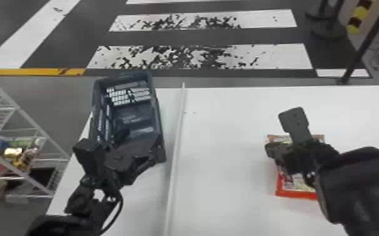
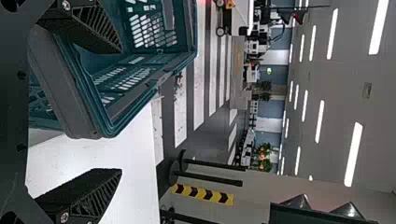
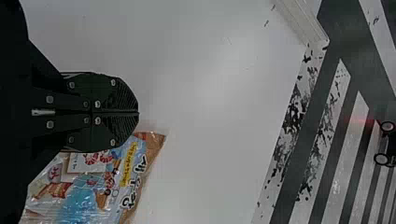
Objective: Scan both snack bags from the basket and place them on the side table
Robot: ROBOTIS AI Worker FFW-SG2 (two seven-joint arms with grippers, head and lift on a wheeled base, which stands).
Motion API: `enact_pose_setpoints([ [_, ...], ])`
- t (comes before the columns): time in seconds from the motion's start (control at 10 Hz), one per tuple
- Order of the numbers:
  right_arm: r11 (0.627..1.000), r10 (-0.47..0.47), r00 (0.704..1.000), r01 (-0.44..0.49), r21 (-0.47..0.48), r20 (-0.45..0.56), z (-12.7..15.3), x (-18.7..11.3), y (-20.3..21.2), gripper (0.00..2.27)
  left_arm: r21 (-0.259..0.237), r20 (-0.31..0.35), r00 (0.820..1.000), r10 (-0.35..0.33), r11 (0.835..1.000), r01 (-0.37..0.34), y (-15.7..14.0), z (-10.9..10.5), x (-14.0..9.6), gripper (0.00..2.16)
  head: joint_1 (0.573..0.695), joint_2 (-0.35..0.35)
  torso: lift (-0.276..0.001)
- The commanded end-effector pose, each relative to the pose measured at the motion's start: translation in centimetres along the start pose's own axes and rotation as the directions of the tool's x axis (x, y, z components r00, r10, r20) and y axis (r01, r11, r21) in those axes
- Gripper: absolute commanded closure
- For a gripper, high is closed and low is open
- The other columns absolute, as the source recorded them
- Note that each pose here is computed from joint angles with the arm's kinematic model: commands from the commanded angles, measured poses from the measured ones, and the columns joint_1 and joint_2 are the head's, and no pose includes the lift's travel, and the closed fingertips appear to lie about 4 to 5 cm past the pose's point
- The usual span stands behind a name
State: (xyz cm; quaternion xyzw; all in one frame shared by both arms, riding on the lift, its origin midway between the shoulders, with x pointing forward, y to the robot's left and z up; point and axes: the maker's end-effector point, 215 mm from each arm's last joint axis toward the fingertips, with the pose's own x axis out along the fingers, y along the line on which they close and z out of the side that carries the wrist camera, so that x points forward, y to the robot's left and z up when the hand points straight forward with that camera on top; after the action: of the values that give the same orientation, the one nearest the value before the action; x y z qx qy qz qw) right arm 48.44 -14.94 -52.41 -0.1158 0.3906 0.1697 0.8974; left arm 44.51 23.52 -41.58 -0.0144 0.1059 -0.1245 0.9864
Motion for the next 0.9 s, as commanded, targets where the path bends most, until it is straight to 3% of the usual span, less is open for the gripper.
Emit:
enact_pose_setpoints([
  [0.0, 1.0, -0.01, 1.0, 0.01, -0.002, -0.004, -0.1, 0.0, -0.7, 2.26, 0.0, 0.0, 1.0, 0.0, 1.0, 0.0, 0.0, 0.0, 0.0, 0.09, 0.695, 0.105, -0.075],
  [0.5, 0.999, 0.028, 0.999, -0.027, 0.019, -0.029, -2.7, -2.0, 1.4, 2.26, 0.0, 0.0, 1.0, -0.001, 1.0, 0.001, 0.0, 0.0, 0.0, 0.09, 0.695, 0.105, -0.075],
  [0.8, 1.0, 0.002, 0.999, -0.001, 0.022, -0.054, -3.7, -2.6, 0.3, 2.26, 0.0, 0.003, 1.0, -0.004, 1.0, 0.004, -0.1, 0.2, -0.1, 0.09, 0.695, 0.103, -0.075],
])
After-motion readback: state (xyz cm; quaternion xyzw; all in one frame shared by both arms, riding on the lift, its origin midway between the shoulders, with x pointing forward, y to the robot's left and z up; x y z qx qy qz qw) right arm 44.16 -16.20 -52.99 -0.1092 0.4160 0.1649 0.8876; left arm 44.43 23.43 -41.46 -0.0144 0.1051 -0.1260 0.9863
